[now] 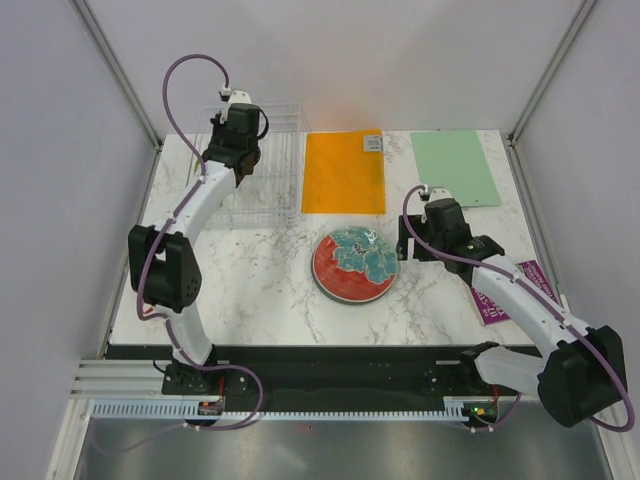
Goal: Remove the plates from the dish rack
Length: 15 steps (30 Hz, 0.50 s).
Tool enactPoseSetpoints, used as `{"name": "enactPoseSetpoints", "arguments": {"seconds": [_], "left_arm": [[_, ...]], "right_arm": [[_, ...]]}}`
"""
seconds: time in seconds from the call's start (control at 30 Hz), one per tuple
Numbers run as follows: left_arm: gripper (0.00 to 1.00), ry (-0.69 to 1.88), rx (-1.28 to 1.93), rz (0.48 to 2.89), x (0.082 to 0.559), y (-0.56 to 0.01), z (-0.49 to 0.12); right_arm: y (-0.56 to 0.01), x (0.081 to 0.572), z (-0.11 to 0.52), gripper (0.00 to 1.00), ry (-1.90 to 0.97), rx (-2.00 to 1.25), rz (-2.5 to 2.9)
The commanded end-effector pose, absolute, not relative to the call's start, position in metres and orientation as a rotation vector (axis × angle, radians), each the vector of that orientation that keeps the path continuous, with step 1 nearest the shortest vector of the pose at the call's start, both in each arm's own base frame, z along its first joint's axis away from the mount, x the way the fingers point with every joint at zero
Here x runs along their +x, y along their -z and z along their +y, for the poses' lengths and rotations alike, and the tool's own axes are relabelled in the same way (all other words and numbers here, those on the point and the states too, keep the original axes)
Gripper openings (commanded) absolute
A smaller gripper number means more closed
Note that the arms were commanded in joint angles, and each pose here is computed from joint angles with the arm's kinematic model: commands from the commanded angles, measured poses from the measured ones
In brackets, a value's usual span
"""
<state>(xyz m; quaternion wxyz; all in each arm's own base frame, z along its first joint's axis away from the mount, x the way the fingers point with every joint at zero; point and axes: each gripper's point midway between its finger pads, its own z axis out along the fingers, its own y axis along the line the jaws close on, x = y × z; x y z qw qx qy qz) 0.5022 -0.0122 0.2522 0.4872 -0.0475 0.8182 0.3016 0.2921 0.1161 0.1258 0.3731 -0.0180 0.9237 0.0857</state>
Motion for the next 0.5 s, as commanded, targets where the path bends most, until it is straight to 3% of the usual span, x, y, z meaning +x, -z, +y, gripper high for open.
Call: {"name": "enactPoseSetpoints", "arguments": {"seconds": [0.0,0.1,0.47], "left_arm": [[0.02,-0.724,-0.274,1.706,0.474,-0.378,0.0],[0.02,-0.461,-0.221,1.717,0.463,-0.39,-0.025],[0.02,0.675,-0.045,1.786,0.348,-0.377,-0.16]], "right_arm": [[-0.163,0.298,0.117,0.9,-0.251,-0.02,2.28],[-0.18,0.297,0.125,0.83,-0.316,-0.043,2.243],[-0.224,0.295,0.188,0.83,-0.775,-0.096,2.09]]}}
